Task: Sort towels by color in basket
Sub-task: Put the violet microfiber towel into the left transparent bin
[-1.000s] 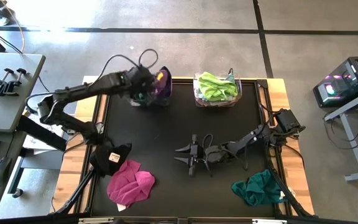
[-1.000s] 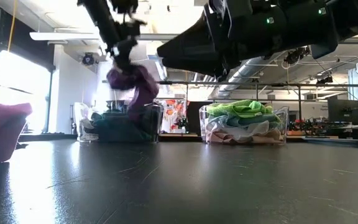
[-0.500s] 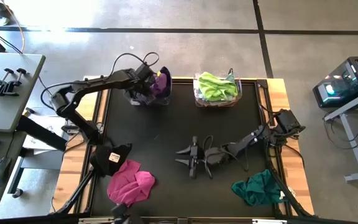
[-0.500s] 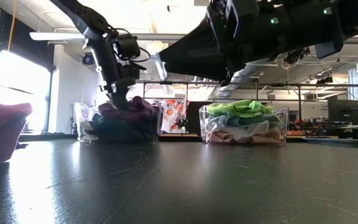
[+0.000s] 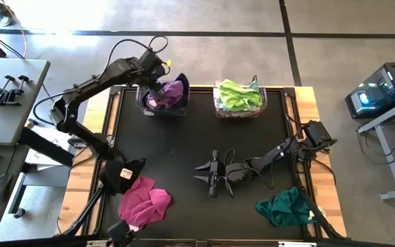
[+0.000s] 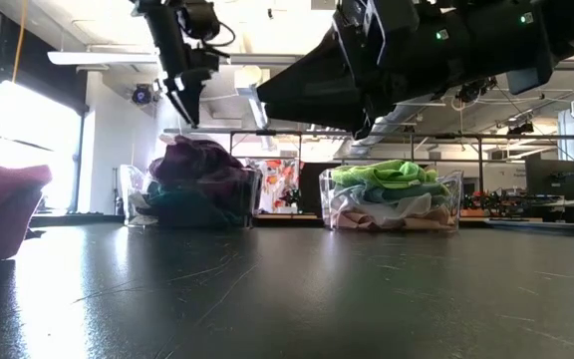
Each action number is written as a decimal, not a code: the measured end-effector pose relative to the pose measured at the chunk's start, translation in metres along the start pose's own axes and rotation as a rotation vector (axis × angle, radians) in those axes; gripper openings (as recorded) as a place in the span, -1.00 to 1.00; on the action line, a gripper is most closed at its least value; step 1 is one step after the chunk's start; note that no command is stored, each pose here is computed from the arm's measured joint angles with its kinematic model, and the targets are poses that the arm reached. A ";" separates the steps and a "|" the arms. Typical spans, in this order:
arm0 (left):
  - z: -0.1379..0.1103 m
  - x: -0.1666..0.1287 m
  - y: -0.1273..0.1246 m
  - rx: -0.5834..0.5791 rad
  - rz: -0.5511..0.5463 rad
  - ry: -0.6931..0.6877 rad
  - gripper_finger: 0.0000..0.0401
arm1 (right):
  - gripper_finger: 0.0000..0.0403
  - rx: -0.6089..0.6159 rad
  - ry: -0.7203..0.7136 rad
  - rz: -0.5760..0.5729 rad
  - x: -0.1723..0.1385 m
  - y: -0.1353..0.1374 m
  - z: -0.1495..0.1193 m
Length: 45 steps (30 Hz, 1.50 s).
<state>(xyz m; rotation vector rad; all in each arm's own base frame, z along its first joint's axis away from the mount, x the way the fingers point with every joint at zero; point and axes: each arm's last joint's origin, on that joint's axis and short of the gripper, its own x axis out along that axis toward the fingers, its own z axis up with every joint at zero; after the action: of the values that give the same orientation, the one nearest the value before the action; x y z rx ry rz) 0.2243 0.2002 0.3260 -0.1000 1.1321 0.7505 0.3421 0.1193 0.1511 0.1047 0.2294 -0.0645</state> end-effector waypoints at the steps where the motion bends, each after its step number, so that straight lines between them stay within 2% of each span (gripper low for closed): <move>1: 0.002 -0.001 0.001 0.013 0.014 -0.017 -0.10 | -0.32 0.000 0.001 0.000 0.000 0.000 0.000; 4: 0.008 0.002 0.001 0.067 0.012 -0.079 -0.10 | -0.32 0.000 0.001 0.000 0.000 0.000 0.000; 7: 0.012 0.017 -0.006 0.100 -0.114 -0.163 -0.14 | -0.32 -0.001 0.001 -0.001 0.000 0.000 0.000; 9: 0.013 0.034 -0.012 0.049 -0.137 -0.190 -0.20 | -0.32 -0.001 0.002 -0.001 0.000 0.000 0.000; 11: 0.012 0.053 -0.016 -0.015 -0.114 -0.203 -0.28 | -0.32 -0.001 0.003 -0.001 0.000 0.000 0.000; 14: 0.005 0.085 -0.022 -0.040 -0.090 -0.159 -0.42 | -0.32 0.003 0.012 -0.003 0.000 0.000 -0.001; 19: -0.012 0.137 -0.036 0.007 -0.127 0.006 -0.62 | -0.32 0.013 0.030 -0.007 0.000 -0.001 -0.003; 23: -0.017 0.160 -0.043 0.049 -0.138 0.073 -0.74 | -0.32 0.016 0.028 -0.014 0.001 -0.003 -0.002; 27: -0.010 0.151 -0.040 0.064 -0.128 0.056 -0.80 | -0.32 0.016 0.026 -0.019 0.001 -0.003 -0.002; 34: 0.010 0.084 -0.027 0.073 -0.131 -0.003 -0.74 | -0.32 0.019 0.025 -0.020 0.001 -0.003 -0.002; 40: 0.000 0.038 -0.023 0.056 -0.141 0.021 -0.65 | -0.32 0.023 0.026 -0.020 0.001 -0.003 -0.002; 45: -0.016 0.033 -0.026 0.046 -0.184 0.134 -0.68 | -0.32 0.025 0.026 -0.016 0.000 -0.002 -0.003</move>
<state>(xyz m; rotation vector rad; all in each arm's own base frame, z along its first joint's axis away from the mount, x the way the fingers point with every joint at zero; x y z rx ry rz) 0.2336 0.1896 0.2835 -0.2154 1.2480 0.5606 0.3415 0.1179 0.1482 0.1291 0.2554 -0.0822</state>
